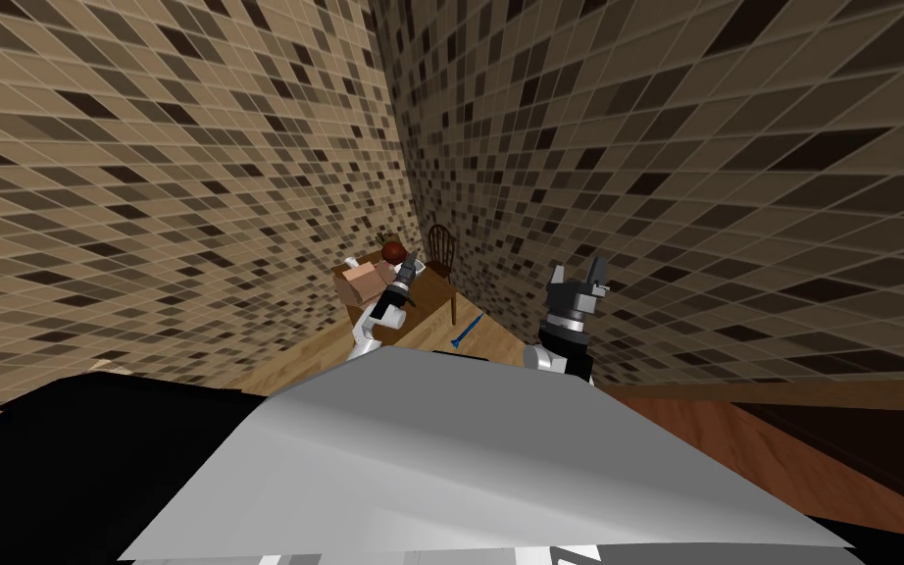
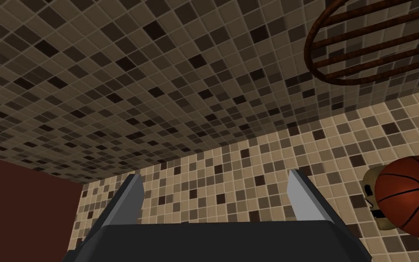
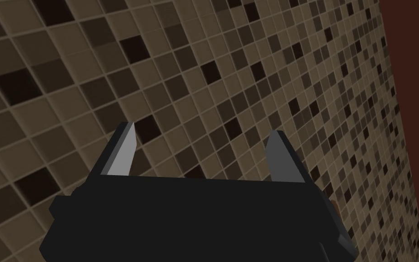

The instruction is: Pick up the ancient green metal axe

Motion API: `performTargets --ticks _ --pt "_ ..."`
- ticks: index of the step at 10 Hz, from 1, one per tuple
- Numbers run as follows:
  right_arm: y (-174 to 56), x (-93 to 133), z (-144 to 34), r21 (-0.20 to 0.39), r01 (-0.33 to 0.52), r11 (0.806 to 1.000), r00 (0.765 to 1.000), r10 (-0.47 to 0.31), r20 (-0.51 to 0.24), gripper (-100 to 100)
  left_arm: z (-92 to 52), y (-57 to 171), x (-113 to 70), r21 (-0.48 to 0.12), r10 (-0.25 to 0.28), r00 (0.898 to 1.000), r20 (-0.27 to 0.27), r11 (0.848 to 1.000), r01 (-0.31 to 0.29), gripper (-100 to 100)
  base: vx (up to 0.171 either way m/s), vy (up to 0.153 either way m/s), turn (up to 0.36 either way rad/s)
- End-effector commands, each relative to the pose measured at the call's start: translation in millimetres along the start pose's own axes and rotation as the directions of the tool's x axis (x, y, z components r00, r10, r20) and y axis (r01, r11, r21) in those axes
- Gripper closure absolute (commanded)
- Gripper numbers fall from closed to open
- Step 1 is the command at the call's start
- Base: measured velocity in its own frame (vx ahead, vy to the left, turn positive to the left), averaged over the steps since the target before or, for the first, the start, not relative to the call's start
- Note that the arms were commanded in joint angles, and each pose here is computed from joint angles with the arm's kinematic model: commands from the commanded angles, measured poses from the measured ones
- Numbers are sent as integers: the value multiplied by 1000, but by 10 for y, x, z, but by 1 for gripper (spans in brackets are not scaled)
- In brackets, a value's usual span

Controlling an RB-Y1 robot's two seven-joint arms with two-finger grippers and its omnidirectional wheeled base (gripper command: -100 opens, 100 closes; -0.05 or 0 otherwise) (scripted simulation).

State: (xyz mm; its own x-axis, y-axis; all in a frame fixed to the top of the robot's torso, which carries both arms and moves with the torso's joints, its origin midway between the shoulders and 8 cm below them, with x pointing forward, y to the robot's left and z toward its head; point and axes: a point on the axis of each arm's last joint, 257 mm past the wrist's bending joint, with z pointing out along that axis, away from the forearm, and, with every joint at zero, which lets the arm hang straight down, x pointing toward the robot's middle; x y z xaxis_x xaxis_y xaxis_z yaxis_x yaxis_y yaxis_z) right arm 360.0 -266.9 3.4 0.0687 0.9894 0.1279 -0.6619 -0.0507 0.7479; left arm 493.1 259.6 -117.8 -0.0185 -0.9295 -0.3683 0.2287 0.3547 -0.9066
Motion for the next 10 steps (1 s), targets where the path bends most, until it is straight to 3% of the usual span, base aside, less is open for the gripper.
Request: performTargets --ticks 1,6,9,10 --pt "0 0 0 0 0 1000 1000 0 0 0 87 203 25 -58 13 1000 -20 998 -15 -100 -17 6 -10" --pt "0 0 0 0 0 1000 1000 0 0 0 189 715 70 -203 34 998 -61 978 -45 -100 -15 11 -18" --pt "0 0 0 0 0 1000 1000 0 0 0 274 1073 73 -305 51 994 -92 949 -77 -100 -16 20 -37" --pt "0 0 0 0 0 1000 1000 0 0 0 235 1203 75 -332 49 994 -95 940 -78 -100 -11 23 -33"
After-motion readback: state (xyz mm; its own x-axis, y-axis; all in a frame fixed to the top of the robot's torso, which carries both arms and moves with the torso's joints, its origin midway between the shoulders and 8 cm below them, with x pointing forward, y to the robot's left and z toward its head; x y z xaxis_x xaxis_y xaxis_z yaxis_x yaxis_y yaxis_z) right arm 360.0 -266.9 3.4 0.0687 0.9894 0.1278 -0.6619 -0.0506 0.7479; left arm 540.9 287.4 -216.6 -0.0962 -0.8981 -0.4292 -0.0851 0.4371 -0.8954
